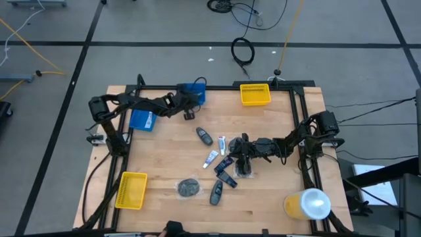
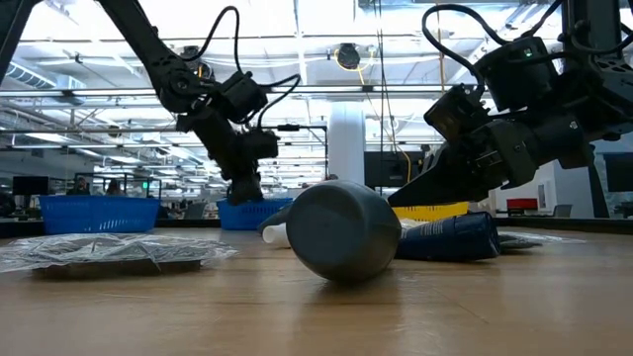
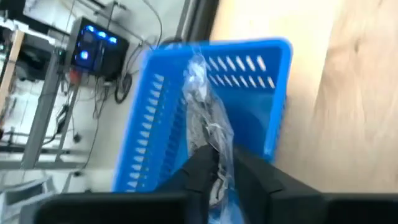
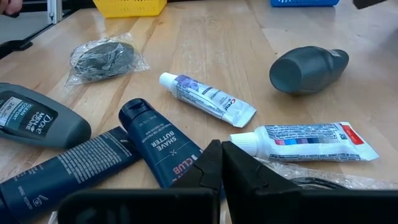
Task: Pick & Place Travel size toiletries
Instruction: Put the black hairbrush into the right blue bin, then put the black deodorant into the top yellow bin
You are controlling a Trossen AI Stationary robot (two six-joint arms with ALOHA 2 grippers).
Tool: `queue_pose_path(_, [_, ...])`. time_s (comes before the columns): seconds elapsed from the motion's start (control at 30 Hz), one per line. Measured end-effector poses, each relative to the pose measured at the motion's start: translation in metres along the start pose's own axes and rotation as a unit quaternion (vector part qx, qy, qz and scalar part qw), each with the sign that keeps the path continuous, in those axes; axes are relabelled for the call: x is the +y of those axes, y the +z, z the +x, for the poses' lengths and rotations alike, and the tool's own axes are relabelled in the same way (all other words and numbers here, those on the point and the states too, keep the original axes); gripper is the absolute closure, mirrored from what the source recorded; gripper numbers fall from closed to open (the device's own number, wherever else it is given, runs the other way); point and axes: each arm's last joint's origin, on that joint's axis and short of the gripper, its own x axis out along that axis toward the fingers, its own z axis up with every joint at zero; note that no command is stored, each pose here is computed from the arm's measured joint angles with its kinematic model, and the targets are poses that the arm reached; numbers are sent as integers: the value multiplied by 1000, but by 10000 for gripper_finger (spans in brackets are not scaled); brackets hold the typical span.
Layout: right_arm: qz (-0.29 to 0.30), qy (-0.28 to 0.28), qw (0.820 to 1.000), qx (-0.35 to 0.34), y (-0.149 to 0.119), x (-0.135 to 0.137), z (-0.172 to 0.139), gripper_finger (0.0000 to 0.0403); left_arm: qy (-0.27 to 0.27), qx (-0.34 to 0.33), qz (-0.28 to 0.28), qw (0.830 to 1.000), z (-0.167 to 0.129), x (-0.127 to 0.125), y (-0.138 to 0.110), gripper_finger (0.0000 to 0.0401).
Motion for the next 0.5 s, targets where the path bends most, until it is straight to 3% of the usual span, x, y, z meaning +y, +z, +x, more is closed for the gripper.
queue_pose_path(0.27, [0, -12, 1000, -1, 0, -1, 0, 403, -19, -41, -36, 998, -17, 20, 4, 214])
queue_pose_path(0.4, [0, -12, 1000, -1, 0, -1, 0, 403, -9, -60, -64, 996, -29, 33, 6, 184])
queue_pose_path(0.5, [0, -12, 1000, -1, 0, -1, 0, 403, -52, -89, -106, 989, -32, 37, 7, 181])
